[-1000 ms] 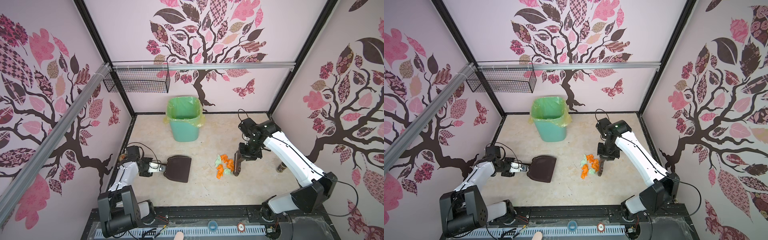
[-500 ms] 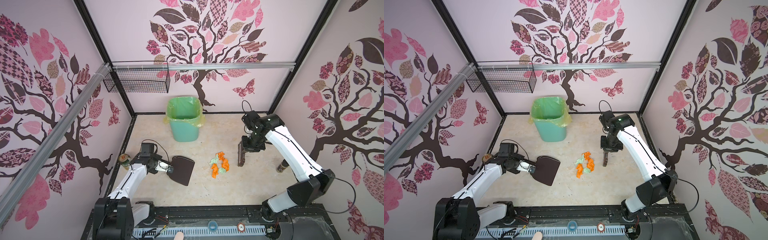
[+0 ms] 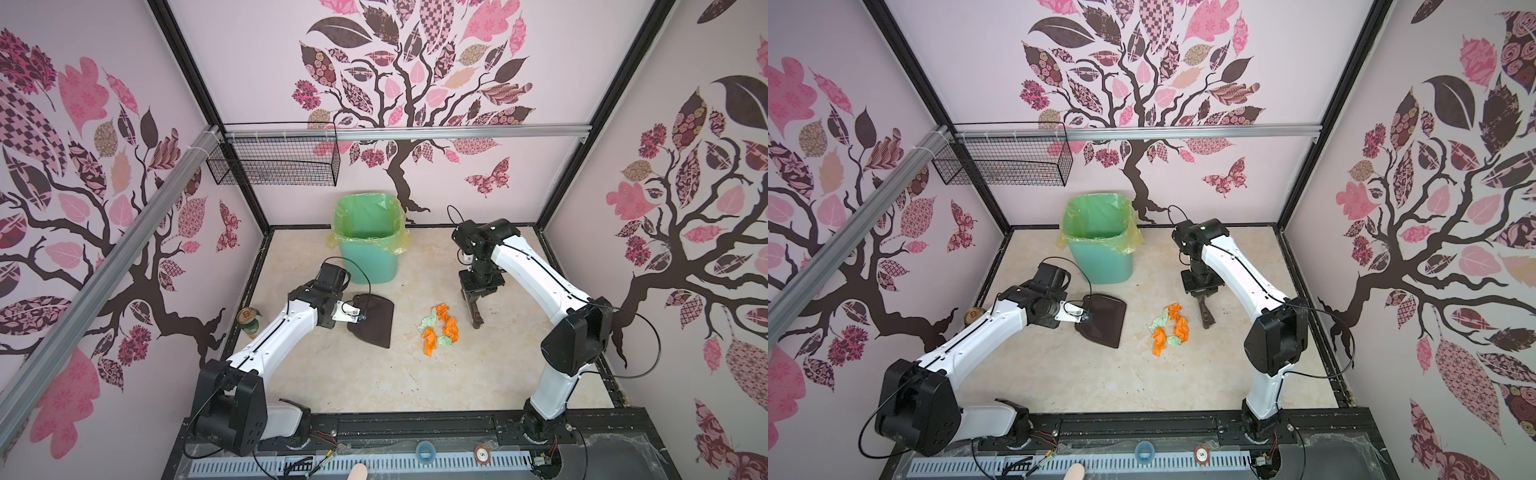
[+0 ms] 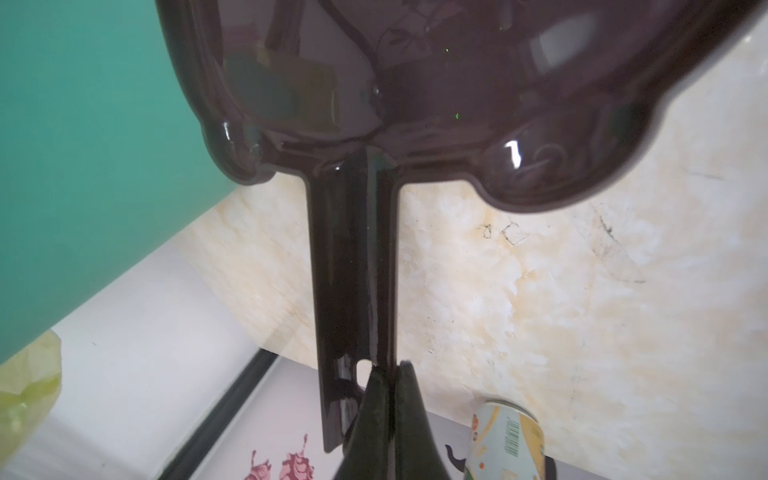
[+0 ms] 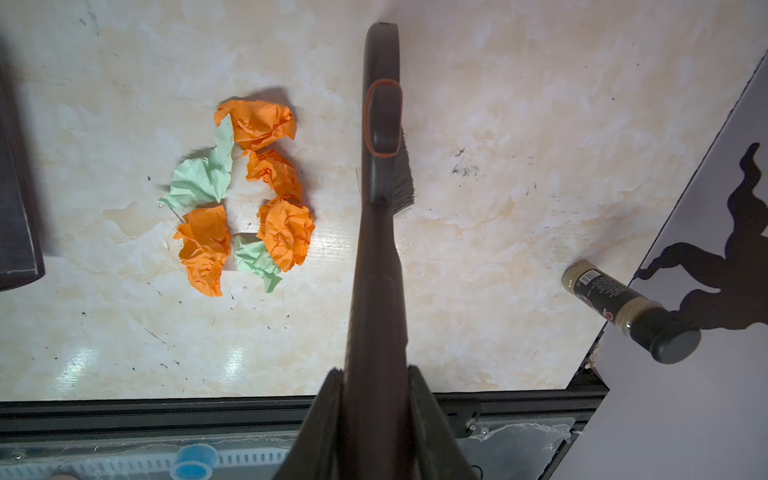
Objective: Sweep away the paper scraps from the table
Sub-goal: 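Sweep remaining scraps toward the dustpan with the right gripper's brush, then push the scrap pile onto the dustpan with the brush while the left gripper holds it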
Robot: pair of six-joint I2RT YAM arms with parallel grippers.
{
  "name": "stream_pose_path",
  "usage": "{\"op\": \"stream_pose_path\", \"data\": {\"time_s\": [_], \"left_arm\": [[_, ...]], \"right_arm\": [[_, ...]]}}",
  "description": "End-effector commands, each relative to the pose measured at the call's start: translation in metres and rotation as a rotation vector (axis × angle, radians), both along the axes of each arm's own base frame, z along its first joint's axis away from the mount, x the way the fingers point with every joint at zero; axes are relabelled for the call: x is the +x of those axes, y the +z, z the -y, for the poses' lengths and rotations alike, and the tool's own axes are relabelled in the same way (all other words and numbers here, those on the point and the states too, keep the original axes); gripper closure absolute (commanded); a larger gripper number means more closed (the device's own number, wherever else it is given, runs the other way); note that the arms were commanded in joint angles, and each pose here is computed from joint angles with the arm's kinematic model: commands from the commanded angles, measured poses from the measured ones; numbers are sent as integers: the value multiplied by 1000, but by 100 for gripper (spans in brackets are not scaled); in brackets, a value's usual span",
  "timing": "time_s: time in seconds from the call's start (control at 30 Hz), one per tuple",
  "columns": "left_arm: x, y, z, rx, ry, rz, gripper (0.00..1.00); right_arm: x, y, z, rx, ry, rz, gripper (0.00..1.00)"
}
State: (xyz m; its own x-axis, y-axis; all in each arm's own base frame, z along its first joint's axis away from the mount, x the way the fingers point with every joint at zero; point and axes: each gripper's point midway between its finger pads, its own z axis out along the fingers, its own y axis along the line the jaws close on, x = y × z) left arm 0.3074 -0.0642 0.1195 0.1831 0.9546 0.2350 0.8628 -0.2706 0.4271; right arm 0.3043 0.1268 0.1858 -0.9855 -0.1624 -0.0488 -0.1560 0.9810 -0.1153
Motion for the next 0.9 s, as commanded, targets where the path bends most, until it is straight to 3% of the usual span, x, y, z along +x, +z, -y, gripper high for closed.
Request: {"op": "stream_pose_path", "data": {"time_s": [0.0,0.17,0.37,0.87], "left_arm": [[-17,2,5,-6,64,-24,100],[-31,-7,17,-30,71,-48,100],[-40,-15,25,-59,80,-52,100],[-71,-46,34,-153,134,-106,100]], "right_arm": [[-25,-19,-20,57,39,-119,100],[-48,-25,-28,77,36,-169,100],[-67,-18,-76,174,77,-204,100],[-79,-8,-120,286,82,-250,100]]}}
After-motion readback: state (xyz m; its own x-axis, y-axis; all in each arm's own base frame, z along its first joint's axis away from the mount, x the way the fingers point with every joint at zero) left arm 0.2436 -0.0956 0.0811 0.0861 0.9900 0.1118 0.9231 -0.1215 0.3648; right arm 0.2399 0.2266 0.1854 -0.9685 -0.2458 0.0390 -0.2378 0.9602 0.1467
